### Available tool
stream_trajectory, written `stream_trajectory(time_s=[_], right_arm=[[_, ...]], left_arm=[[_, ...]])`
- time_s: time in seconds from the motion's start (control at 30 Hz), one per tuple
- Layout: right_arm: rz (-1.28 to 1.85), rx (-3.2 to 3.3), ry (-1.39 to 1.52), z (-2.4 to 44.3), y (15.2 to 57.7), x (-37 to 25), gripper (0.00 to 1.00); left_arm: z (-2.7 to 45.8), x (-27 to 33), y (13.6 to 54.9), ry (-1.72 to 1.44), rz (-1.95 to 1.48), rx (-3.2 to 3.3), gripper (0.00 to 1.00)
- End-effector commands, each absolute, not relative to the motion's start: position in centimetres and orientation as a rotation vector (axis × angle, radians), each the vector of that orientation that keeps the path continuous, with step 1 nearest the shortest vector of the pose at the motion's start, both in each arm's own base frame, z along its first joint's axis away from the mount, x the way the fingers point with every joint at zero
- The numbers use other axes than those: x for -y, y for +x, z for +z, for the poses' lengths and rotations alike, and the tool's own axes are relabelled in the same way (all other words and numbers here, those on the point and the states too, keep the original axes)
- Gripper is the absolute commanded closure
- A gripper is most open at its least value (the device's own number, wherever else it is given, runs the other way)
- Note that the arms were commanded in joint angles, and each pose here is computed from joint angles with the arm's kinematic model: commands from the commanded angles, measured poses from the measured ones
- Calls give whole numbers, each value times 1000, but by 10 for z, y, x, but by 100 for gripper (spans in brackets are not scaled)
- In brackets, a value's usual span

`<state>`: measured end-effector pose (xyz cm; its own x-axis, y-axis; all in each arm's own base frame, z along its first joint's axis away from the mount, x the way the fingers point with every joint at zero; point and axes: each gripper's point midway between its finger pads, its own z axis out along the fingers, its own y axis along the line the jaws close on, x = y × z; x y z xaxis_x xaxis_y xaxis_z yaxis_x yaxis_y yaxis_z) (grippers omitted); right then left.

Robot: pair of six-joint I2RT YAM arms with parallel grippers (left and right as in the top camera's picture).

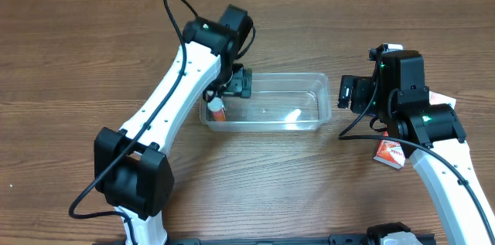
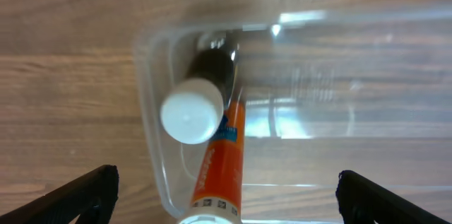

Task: Pack container

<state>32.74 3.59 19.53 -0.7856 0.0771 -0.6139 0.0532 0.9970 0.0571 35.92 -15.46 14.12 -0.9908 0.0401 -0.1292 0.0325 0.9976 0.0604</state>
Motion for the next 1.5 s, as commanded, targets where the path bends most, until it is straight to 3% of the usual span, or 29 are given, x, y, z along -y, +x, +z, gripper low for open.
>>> stream_trajectory(time_s=[0.0,0.13,0.37,0.57,0.7,0.9,1.1,1.33,1.47], right_arm=[[51,-2451,87,208,330,-35,0],[30,-2452,186,212,327,-28,0],[-35,-2362,459,254,351,40,0],[53,-2610,541,172,374,78,0],[53,-2816,547,99,377,78,0],[60,-2965,531,37,377,74,0],[74,-3043,525,4,372,71,0],[78,-3056,518,-1,372,70,0],[71,-3053,518,0,372,71,16]], left_arm=[[205,146,374,27,43,-2824,0],[255,109,372,-108,-14,-2700,0],[328,8,351,-400,-165,-2485,0],[332,-36,345,-563,-182,-2441,0],[325,-37,348,-568,-177,-2459,0],[322,-37,351,-572,-176,-2471,0],[322,-37,351,-572,-176,-2471,0],[321,-37,351,-572,-176,-2471,0],[321,-37,351,-571,-176,-2472,0]])
